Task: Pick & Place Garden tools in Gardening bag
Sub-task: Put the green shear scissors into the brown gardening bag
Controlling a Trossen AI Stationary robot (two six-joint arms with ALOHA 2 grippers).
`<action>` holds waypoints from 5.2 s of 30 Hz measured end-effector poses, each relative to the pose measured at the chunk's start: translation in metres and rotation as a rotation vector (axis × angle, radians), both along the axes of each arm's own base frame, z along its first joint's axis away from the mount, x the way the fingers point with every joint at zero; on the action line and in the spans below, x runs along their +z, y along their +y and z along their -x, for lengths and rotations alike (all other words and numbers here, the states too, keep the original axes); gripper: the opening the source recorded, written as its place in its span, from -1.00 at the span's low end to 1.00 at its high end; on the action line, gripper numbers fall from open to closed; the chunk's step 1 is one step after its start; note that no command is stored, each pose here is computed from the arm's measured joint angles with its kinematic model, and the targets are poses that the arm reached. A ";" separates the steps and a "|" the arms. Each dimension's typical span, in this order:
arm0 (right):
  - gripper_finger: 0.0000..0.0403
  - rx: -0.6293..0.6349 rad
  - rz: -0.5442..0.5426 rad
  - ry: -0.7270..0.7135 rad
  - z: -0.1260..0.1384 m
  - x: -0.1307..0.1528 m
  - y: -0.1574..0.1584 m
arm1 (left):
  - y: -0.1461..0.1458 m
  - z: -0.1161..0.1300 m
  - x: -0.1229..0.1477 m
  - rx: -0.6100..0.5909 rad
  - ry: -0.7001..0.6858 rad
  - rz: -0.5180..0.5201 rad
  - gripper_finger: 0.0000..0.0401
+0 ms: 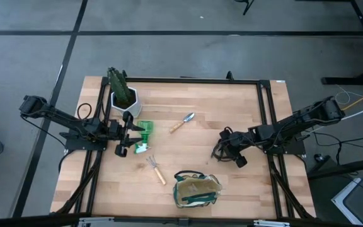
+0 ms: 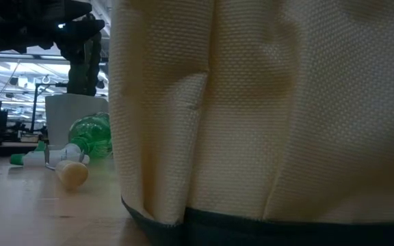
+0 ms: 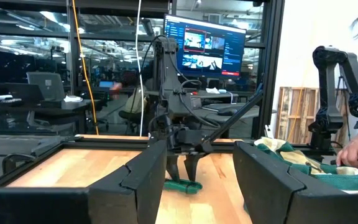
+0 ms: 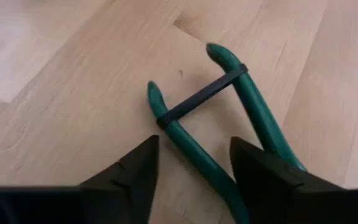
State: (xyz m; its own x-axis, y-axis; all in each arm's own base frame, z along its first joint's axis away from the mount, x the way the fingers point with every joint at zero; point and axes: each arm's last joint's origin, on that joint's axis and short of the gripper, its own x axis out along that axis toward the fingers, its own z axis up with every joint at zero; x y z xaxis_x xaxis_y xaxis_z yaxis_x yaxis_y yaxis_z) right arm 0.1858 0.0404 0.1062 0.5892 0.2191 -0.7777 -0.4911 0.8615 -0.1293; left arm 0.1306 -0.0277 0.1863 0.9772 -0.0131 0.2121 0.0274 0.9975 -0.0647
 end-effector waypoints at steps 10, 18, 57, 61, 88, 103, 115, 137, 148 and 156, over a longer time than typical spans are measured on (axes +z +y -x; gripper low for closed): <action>-0.60 -0.053 -0.017 0.009 0.000 0.000 -0.001 | 0.000 0.000 0.000 0.000 0.000 0.000 -0.09; -0.67 -0.165 -0.074 0.017 -0.001 0.000 -0.001 | 0.000 0.000 0.000 0.000 0.000 0.000 -0.09; -0.79 -0.492 -0.399 0.065 -0.008 0.007 0.000 | 0.000 0.000 0.000 0.000 0.000 0.000 -0.09; -0.79 -0.471 -0.384 0.047 -0.015 0.014 0.002 | 0.000 0.000 0.000 0.000 0.000 0.000 -0.09; -0.79 -0.366 -0.158 0.068 -0.056 0.091 0.008 | 0.000 0.000 0.000 0.000 0.000 0.000 -0.09; -0.79 -0.294 -0.177 -0.064 -0.075 0.142 0.017 | 0.000 0.000 0.000 0.000 0.000 0.000 -0.09; -0.79 -0.073 -0.335 -0.301 -0.081 0.165 0.057 | 0.000 0.000 0.000 0.000 0.000 0.000 -0.09; -0.79 0.189 -0.581 -0.662 -0.092 0.172 0.140 | 0.000 0.000 0.000 0.000 0.000 0.000 -0.09; -0.79 0.127 -0.592 -0.684 -0.102 0.135 0.172 | 0.000 0.000 0.000 0.000 0.000 0.000 -0.09; -0.79 0.046 -0.537 -0.678 -0.108 0.114 0.178 | 0.000 0.000 0.000 0.000 0.000 0.000 -0.09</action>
